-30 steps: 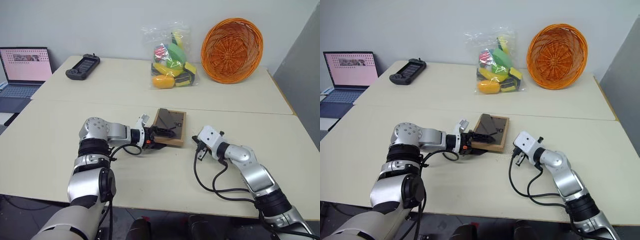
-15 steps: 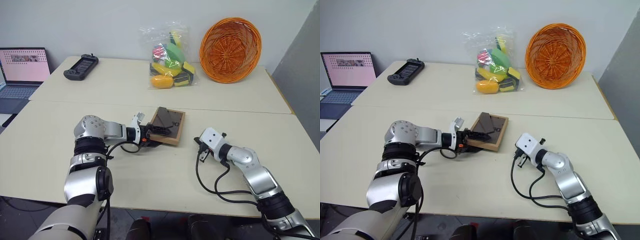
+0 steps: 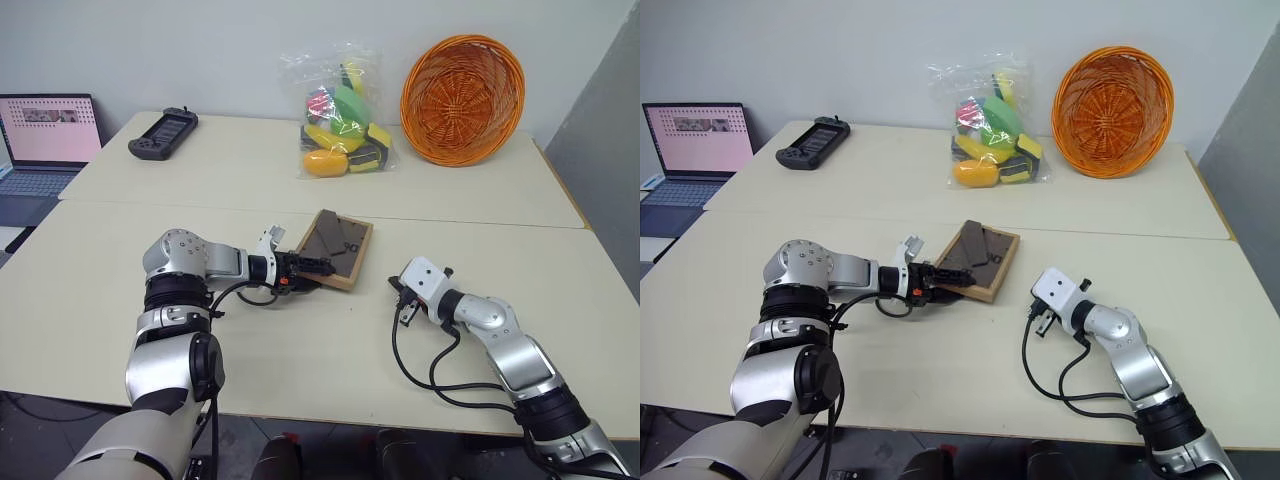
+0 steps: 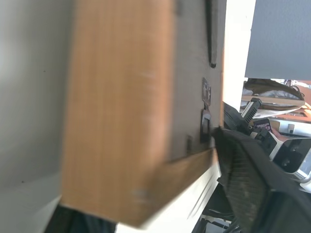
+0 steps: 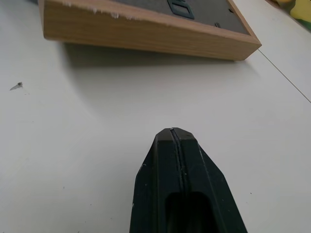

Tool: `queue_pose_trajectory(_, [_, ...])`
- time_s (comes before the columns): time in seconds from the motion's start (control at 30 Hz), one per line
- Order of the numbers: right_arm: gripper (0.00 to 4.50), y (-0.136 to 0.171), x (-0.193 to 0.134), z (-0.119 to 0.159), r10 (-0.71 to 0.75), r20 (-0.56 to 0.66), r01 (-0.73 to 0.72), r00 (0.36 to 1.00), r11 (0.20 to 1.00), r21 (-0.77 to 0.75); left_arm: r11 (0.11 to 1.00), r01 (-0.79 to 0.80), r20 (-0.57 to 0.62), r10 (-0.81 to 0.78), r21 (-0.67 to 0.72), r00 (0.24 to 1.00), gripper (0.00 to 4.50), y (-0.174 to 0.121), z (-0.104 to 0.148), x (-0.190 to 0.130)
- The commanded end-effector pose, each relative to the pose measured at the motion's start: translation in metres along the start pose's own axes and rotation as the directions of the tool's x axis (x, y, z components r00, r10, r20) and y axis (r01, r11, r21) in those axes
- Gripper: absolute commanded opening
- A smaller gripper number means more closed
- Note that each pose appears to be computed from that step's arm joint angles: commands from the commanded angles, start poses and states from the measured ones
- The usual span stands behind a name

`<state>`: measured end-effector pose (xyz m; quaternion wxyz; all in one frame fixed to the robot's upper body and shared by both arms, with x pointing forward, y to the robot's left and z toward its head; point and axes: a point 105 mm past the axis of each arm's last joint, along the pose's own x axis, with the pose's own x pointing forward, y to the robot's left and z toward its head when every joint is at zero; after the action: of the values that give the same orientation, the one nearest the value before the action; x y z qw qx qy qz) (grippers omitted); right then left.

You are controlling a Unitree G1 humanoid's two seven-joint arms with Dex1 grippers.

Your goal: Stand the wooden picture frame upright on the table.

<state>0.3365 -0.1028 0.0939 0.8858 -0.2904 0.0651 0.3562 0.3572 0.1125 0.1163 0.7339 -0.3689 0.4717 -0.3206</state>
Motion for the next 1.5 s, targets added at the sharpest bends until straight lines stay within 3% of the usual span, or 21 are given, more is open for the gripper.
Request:
queue_pose_trajectory(0.03, [0.0,-0.004,-0.004,0.016,-0.017,0.057,0.018,0.998,1.0,-0.023,0.999,0.024,0.024,-0.025,0.033,0.999,2.7,-0.01,0.007,-0.003])
queue_pose_trajectory(0.23, [0.0,-0.004,-0.004,0.017,-0.02,0.061,0.021,0.998,1.0,-0.02,0.999,0.027,0.041,-0.028,0.039,0.999,2.7,-0.01,0.01,-0.003])
queue_pose_trajectory(0.4, [0.0,-0.004,-0.005,0.017,-0.02,0.061,0.021,0.998,1.0,-0.016,0.998,0.049,0.053,-0.051,0.05,0.997,1.49,-0.014,0.012,-0.004])
queue_pose_trajectory(0.47, [0.0,-0.004,-0.005,0.017,-0.02,0.061,0.021,0.998,1.0,-0.014,0.997,0.053,0.054,-0.056,0.049,0.997,1.32,-0.014,0.013,-0.005])
queue_pose_trajectory(0.87, [0.0,-0.006,-0.006,0.016,-0.02,0.057,0.021,0.998,1.0,-0.02,0.988,0.1,0.006,-0.102,0.121,0.995,1.32,-0.029,0.008,-0.009])
queue_pose_trajectory(1.07, [0.0,-0.007,-0.015,0.016,0.007,0.057,-0.005,0.998,0.999,-0.042,0.946,0.152,-0.018,-0.153,0.288,0.988,1.32,-0.045,0.008,-0.027])
queue_pose_trajectory(1.27, [0.0,-0.045,-0.046,0.027,-0.023,0.073,0.028,0.997,0.997,-0.069,0.856,0.076,-0.017,-0.078,0.511,0.997,1.32,-0.032,0.007,-0.044])
queue_pose_trajectory(1.4, [0.0,-0.079,-0.064,0.049,-0.063,0.131,0.063,0.989,0.998,0.005,0.747,0.071,-0.042,-0.057,0.661,0.997,1.32,-0.03,0.002,-0.051])
queue_pose_trajectory(1.5, [0.17,-0.086,-0.066,0.069,-0.038,0.193,0.026,0.98,0.998,0.062,0.692,0.075,-0.047,-0.059,0.718,0.997,1.32,-0.032,0.004,-0.051])
